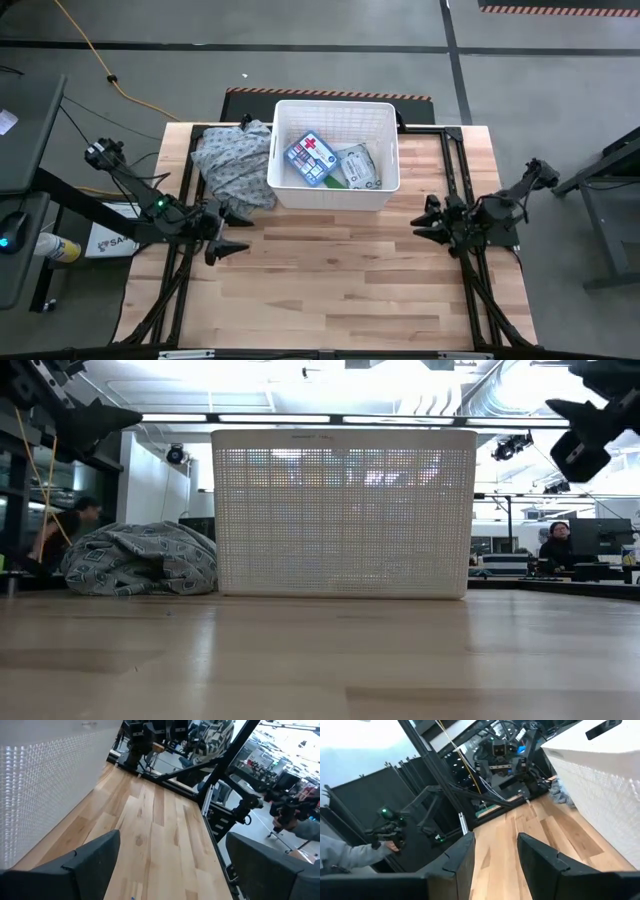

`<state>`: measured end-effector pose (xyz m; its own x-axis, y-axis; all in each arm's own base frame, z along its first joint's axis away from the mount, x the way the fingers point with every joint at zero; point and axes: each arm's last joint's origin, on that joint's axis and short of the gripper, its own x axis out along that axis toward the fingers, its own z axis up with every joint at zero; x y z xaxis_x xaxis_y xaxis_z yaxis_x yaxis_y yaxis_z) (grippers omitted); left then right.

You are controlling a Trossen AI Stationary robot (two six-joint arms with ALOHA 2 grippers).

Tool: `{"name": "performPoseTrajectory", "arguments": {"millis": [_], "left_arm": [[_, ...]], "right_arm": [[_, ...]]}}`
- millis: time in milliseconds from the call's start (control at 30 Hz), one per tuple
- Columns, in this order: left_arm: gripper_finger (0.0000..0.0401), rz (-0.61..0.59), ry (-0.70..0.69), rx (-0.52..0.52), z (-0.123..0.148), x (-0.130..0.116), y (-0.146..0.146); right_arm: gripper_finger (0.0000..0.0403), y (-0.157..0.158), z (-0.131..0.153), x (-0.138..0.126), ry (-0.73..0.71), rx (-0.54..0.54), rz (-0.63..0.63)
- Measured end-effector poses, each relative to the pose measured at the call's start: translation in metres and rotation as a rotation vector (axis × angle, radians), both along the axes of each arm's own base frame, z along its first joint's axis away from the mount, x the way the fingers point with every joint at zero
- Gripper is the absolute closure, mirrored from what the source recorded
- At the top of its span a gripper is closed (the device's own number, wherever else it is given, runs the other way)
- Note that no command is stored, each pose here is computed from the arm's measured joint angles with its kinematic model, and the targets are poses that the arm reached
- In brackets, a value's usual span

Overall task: Pick & place medical supplies in basket/bin
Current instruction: Return to Home Position

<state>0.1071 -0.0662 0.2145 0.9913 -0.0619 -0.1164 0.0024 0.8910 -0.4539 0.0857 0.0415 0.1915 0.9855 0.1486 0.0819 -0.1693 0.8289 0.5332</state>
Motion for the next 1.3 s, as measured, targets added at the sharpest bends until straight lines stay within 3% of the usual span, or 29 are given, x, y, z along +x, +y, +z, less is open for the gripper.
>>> {"name": "performPoseTrajectory", "arguments": {"millis": [267,667,1000,1200,1300], "left_arm": [[0.0004,0.047,-0.007,0.011,-0.001,0.007,-0.004],[0.0004,0.276,-0.052,0.103,0.003,0.011,-0.001],[0.0004,0.331,-0.12,0.118,0.013,0.015,0.006],[0.0004,0.167,-0.193,0.14,0.021,0.021,0.023],[0.0004,0.097,-0.158,0.143,0.016,0.025,0.031]], "right_arm": [[0.0262,0.0,-0.008,0.002,0.009,-0.011,-0.048],[0.0262,-0.002,-0.007,0.002,0.003,-0.033,-0.091],[0.0262,-0.001,-0.007,0.002,0.002,-0.034,-0.084],[0.0262,-0.001,-0.006,0.002,-0.009,-0.031,-0.053],[0.0262,0.0,-0.004,0.001,-0.026,-0.036,-0.032]]}}
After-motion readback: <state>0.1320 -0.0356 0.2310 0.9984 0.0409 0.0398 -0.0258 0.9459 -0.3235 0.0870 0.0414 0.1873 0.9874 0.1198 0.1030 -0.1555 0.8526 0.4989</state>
